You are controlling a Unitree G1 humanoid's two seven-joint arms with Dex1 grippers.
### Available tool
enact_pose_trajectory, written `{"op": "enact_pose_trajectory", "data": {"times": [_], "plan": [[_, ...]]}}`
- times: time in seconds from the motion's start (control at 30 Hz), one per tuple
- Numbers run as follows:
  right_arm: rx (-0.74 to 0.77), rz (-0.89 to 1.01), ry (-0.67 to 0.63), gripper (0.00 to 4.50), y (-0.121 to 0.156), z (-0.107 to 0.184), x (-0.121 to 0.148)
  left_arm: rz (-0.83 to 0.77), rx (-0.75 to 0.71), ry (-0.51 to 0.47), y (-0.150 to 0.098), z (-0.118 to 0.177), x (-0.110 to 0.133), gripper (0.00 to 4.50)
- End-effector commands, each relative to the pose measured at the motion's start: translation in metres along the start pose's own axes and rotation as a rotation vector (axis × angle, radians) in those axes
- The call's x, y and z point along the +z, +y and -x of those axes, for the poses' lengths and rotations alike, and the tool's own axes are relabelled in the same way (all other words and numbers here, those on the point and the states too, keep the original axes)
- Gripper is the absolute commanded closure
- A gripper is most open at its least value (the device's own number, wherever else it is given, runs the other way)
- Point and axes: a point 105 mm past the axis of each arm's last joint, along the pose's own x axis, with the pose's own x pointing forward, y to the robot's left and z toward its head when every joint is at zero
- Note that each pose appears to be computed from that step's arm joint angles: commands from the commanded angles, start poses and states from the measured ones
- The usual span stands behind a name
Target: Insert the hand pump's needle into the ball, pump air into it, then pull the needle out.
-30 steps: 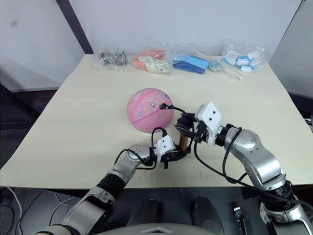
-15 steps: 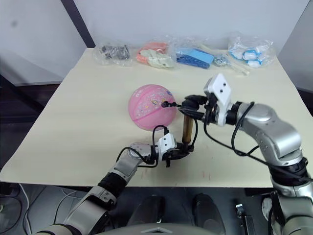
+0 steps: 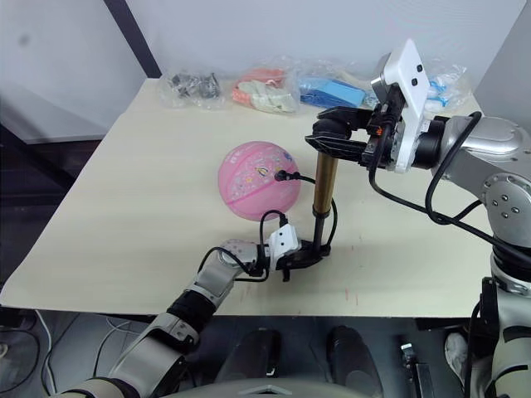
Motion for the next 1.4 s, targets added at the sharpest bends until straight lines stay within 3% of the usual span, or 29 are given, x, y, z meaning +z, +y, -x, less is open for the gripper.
{"op": "enact_pose_trajectory", "data": {"times": [0.03,0.33,0.53,0.67,0.83,1.2,1.4], "plan": [[-0.045,-0.020,-0.008,2.85,0.000,-0.001,-0.016,0.078,-0.029,0.139,-0.017,0.004,-0.040,3.43],[0.025,-0.221,0.242,2.85,0.052,-0.025,-0.155,0.080,-0.021,0.143,-0.015,0.009,-0.041,3.43],[0.067,-0.227,0.338,2.85,0.077,-0.027,-0.199,0.081,-0.016,0.144,-0.017,0.010,-0.041,3.43],[0.010,-0.192,0.256,2.85,0.052,-0.025,-0.169,0.083,-0.013,0.146,-0.018,0.011,-0.043,3.43],[-0.038,-0.089,0.072,2.85,0.008,-0.016,-0.084,0.083,-0.016,0.148,-0.018,0.010,-0.043,3.43],[-0.035,0.023,-0.090,2.85,-0.015,0.018,0.030,0.086,-0.017,0.151,-0.014,0.008,-0.043,3.43],[-0.047,0.054,-0.149,2.85,-0.016,0.029,0.062,0.084,-0.017,0.151,-0.014,0.009,-0.045,3.43]]}}
